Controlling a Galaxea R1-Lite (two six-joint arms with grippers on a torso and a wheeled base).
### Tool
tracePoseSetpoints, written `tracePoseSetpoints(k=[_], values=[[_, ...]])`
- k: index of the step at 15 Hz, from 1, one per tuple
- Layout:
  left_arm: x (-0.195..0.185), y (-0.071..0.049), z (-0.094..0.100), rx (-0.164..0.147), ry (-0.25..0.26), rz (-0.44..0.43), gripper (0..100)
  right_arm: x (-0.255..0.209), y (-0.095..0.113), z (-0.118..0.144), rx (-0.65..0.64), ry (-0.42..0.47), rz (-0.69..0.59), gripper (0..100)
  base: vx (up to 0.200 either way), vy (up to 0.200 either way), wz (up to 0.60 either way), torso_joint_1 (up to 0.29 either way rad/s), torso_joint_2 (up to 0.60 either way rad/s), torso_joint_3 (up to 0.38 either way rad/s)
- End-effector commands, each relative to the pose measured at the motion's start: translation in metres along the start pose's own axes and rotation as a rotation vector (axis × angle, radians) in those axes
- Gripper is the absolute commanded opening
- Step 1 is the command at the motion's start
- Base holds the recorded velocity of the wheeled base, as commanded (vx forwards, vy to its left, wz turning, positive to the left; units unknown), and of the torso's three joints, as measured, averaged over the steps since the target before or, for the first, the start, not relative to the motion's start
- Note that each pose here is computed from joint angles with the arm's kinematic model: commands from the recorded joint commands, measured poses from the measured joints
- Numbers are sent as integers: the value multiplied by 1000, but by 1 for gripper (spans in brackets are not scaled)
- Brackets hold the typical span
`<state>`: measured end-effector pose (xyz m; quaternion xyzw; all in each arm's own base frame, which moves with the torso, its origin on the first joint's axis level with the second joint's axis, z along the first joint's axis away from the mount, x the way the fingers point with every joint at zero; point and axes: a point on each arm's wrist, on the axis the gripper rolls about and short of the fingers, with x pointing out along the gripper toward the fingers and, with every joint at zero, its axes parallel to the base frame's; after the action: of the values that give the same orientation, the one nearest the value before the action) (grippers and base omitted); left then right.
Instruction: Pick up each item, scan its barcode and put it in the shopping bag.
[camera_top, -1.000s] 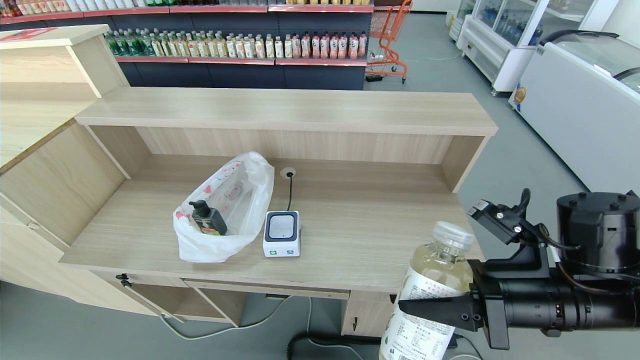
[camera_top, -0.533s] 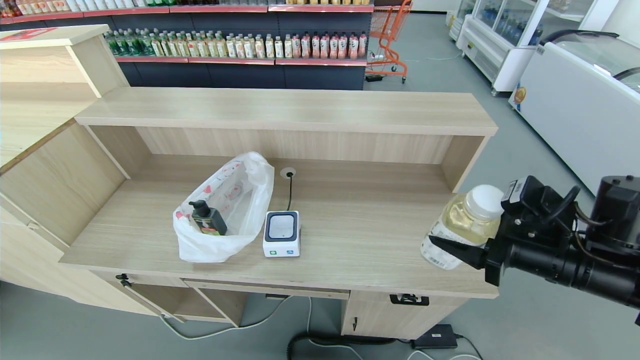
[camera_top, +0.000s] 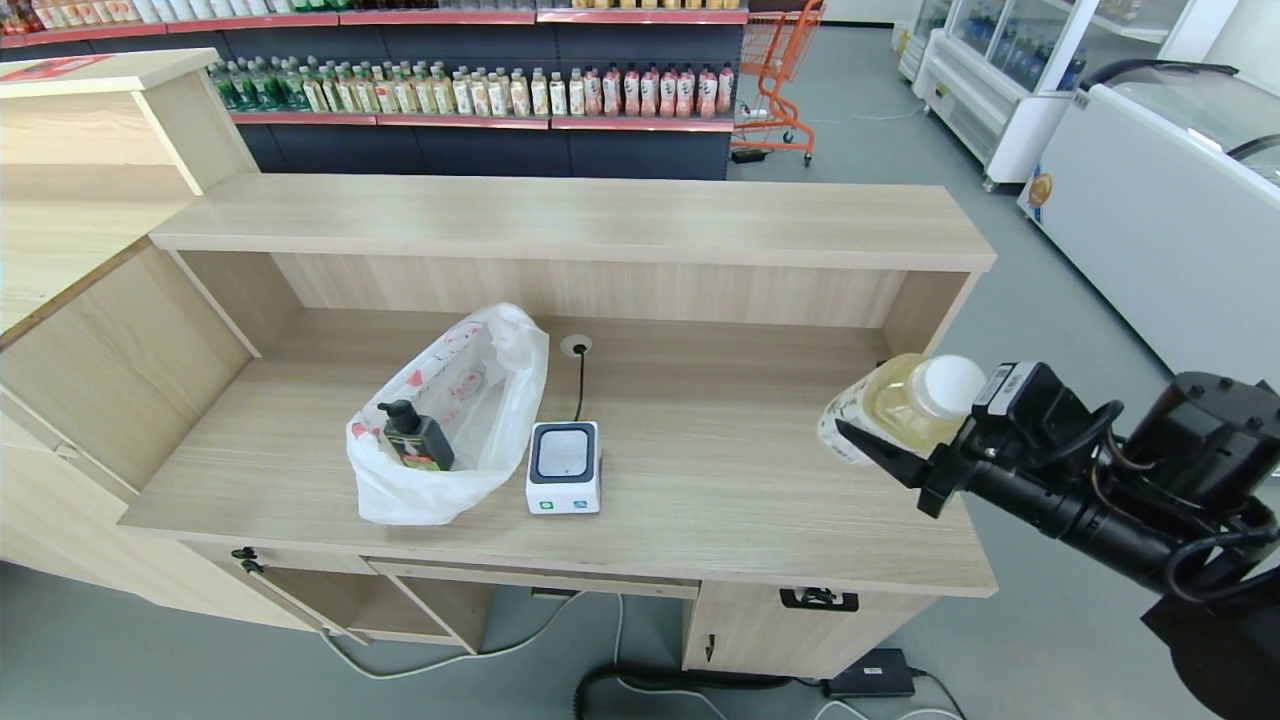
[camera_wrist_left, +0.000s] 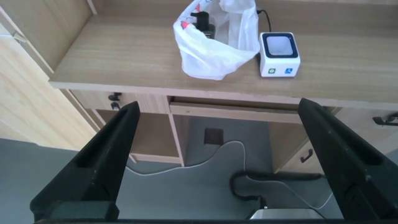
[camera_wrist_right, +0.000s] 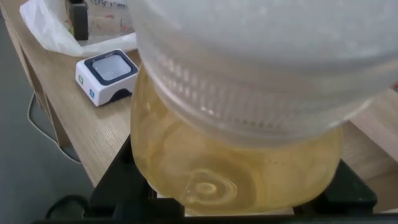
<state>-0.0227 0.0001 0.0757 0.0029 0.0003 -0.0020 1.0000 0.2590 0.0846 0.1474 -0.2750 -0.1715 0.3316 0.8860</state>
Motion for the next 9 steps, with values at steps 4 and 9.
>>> tracePoseSetpoints(k=[4, 9], values=[[0, 0, 0, 0, -1, -1, 100, 7, 3, -10, -1, 9, 24, 0, 0, 0, 0, 0, 0, 0], [0, 0, 0, 3, -1, -1, 100, 3, 0, -3, -52, 0, 9, 0, 0, 0, 0, 0, 0, 0]])
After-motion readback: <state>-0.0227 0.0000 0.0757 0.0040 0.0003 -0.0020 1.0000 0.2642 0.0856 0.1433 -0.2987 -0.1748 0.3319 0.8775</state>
